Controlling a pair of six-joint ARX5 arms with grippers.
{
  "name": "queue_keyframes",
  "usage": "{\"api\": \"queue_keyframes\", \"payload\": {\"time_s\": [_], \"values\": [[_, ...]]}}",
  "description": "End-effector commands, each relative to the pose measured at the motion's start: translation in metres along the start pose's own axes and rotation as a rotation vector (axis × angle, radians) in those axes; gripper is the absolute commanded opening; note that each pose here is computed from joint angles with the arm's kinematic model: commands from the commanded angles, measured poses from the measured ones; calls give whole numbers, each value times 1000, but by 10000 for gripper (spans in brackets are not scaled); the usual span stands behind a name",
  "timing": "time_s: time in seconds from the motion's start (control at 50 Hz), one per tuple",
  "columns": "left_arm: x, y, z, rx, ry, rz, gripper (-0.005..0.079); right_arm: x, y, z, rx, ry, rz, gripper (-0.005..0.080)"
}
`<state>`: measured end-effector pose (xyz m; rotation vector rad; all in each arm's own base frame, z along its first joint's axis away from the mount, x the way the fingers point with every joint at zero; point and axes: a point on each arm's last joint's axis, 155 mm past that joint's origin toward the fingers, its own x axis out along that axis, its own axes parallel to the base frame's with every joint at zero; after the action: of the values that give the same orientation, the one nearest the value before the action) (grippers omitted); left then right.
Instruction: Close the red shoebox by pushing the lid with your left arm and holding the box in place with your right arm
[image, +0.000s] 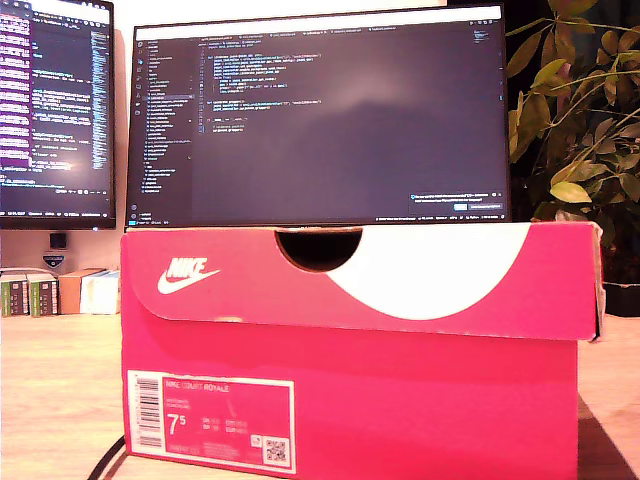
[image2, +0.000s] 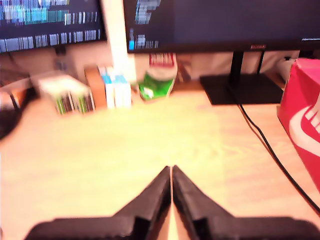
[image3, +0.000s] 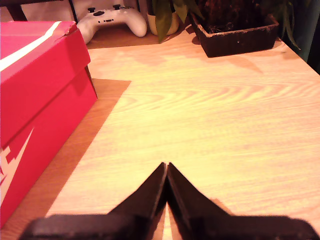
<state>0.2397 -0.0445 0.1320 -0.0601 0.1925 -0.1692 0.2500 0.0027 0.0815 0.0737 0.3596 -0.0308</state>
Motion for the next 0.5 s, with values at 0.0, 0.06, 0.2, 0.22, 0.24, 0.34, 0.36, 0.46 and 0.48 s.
{"api": "queue_keyframes", "payload": {"time_s": [0.0, 0.06, 0.2, 0.22, 0.24, 0.34, 0.36, 0.46, 0.48], "values": [[3, 0, -16, -14, 38, -1, -19, 1, 2, -5, -4, 9, 11, -11], [2, 1, -24, -13, 68, 2, -19, 1, 2, -5, -4, 9, 11, -11], [1, 2, -40, -11, 134, 8, -19, 1, 2, -5, -4, 9, 11, -11], [1, 2, -41, -11, 135, 7, -19, 1, 2, -5, -4, 9, 11, -11], [1, 2, -41, -11, 135, 7, -19, 1, 2, -5, -4, 9, 11, -11], [1, 2, -40, -11, 134, 7, -19, 1, 2, -5, -4, 9, 11, -11], [1, 2, -40, -11, 135, 7, -19, 1, 2, -5, -4, 9, 11, -11], [1, 2, -41, -11, 134, 8, -19, 1, 2, -5, -4, 9, 11, -11], [1, 2, -40, -11, 135, 7, -19, 1, 2, -5, -4, 9, 11, -11]]}}
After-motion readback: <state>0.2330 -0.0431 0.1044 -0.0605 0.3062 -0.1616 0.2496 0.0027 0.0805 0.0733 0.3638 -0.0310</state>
